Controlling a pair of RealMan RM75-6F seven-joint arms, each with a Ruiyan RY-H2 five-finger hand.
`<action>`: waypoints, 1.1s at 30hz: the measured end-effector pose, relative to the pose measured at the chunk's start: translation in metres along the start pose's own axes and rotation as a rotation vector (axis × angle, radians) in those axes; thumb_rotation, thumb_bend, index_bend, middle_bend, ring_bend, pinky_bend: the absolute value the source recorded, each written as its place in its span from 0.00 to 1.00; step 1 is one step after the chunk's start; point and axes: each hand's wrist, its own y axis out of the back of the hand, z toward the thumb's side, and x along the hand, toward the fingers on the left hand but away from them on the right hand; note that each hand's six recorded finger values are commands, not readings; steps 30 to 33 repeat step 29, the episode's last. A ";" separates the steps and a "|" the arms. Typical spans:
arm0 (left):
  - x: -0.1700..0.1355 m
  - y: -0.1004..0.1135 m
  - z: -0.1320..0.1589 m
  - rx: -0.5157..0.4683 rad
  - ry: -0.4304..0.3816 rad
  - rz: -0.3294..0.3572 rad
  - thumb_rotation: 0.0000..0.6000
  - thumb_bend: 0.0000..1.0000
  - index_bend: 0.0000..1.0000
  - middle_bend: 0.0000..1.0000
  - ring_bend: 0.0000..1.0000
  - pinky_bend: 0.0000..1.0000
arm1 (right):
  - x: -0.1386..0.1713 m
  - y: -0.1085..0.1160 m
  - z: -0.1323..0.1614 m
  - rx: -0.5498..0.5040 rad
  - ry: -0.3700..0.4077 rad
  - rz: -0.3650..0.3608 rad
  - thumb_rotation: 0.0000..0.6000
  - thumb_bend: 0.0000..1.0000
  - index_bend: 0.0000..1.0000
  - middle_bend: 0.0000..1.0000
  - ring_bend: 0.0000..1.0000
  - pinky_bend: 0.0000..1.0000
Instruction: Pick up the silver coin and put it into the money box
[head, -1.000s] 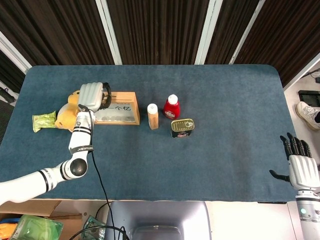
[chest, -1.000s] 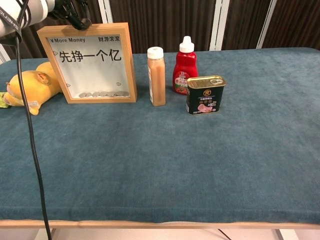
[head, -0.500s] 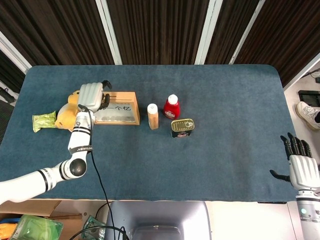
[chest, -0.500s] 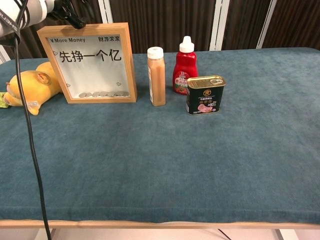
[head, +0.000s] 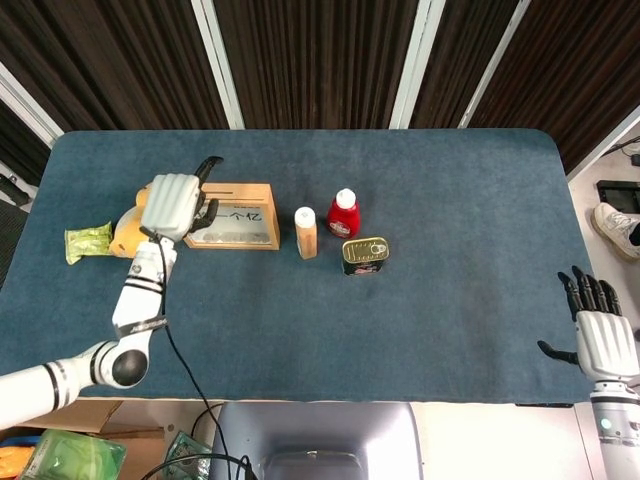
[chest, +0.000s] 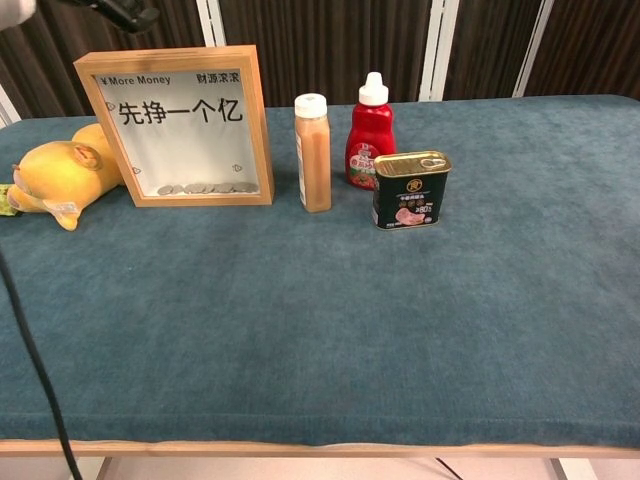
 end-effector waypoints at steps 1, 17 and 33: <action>-0.011 0.001 -0.004 0.013 -0.018 0.002 1.00 0.41 0.02 0.26 0.47 0.77 | 0.001 0.000 0.001 0.000 0.004 0.000 1.00 0.17 0.00 0.00 0.00 0.00; -0.262 -0.052 -0.157 0.128 0.096 -0.191 1.00 0.38 0.00 0.00 0.00 0.00 | 0.010 -0.007 0.022 0.028 0.069 0.000 1.00 0.17 0.00 0.00 0.00 0.00; -0.270 -0.043 -0.162 0.112 0.084 -0.073 1.00 0.38 0.00 0.00 0.00 0.00 | 0.016 -0.009 0.024 0.046 0.083 0.003 1.00 0.17 0.00 0.00 0.00 0.00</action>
